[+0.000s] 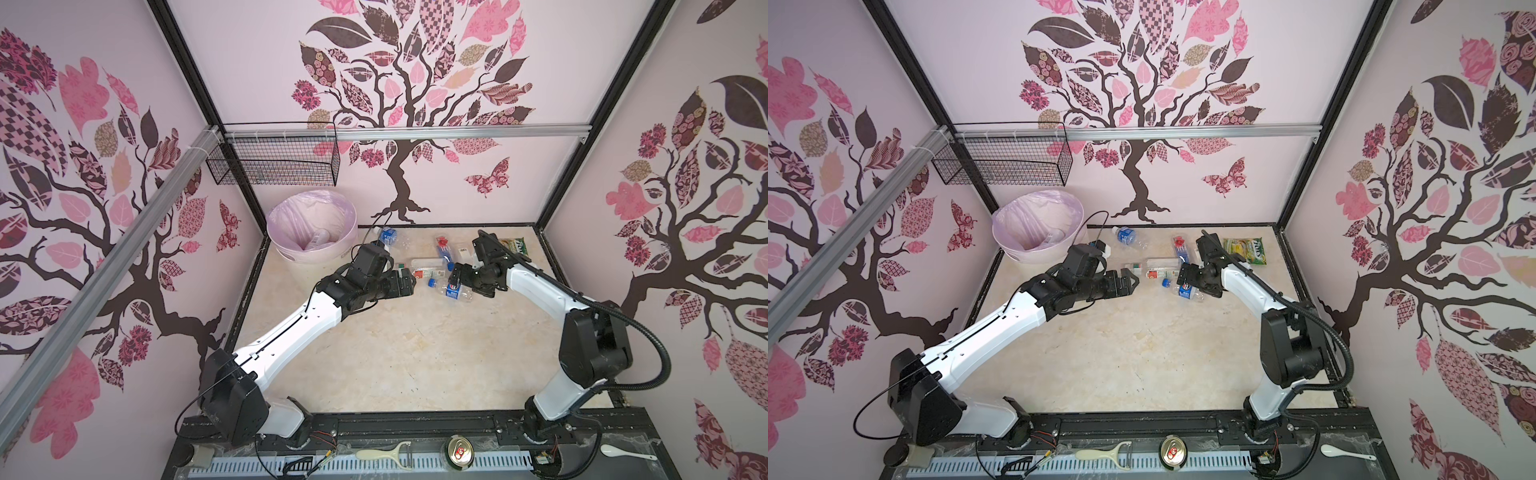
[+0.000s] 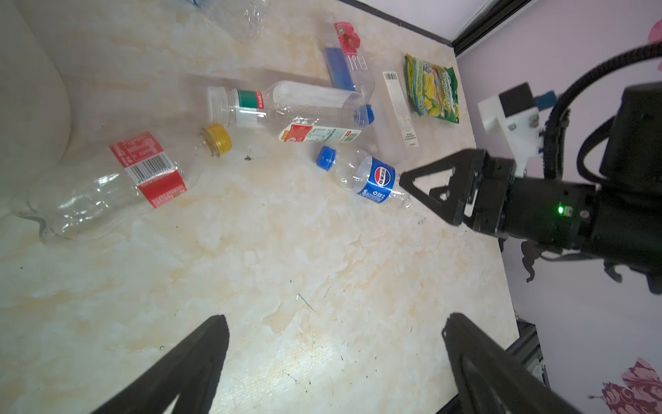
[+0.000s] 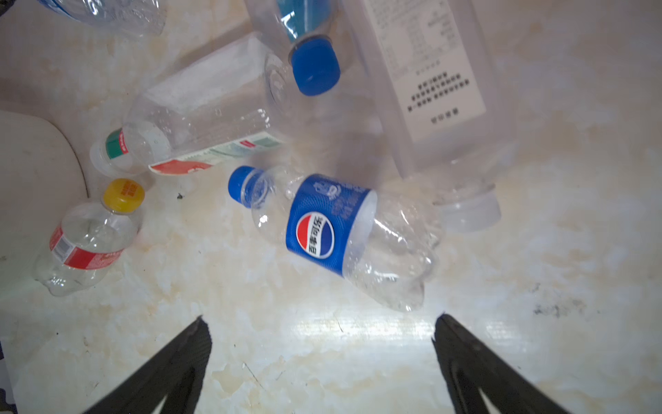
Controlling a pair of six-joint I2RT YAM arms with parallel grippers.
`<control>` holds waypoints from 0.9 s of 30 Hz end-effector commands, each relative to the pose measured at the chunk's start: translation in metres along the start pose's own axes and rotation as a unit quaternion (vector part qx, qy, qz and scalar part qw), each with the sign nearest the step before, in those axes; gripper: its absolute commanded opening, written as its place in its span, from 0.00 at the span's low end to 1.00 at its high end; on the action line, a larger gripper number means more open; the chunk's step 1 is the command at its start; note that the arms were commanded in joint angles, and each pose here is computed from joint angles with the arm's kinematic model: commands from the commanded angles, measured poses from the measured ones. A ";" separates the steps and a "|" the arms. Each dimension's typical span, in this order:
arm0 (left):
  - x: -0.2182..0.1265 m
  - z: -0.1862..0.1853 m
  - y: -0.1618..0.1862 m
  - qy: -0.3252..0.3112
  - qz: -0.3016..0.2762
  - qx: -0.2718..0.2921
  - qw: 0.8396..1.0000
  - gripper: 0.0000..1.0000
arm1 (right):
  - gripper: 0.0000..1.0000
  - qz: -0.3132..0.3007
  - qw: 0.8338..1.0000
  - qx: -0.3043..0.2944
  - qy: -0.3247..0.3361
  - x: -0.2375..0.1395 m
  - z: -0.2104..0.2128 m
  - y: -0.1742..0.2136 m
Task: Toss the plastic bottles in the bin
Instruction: 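Lower both grippers toward the blue-labelled Pepsi bottle on the table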
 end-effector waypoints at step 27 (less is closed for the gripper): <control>0.003 0.022 0.017 -0.035 0.006 -0.049 0.998 0.98 | 1.00 0.084 0.996 -0.003 -0.038 0.047 0.009 0.037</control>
Point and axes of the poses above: each gripper's point midway between its finger pads, its own x axis out along the fingers, its own z axis along the line the jaws close on, y = z × x, the point moved 3 cm from there along -x, back along the fingers, and after that the axes turned 5 degrees about -x, right-handed, at the moved point
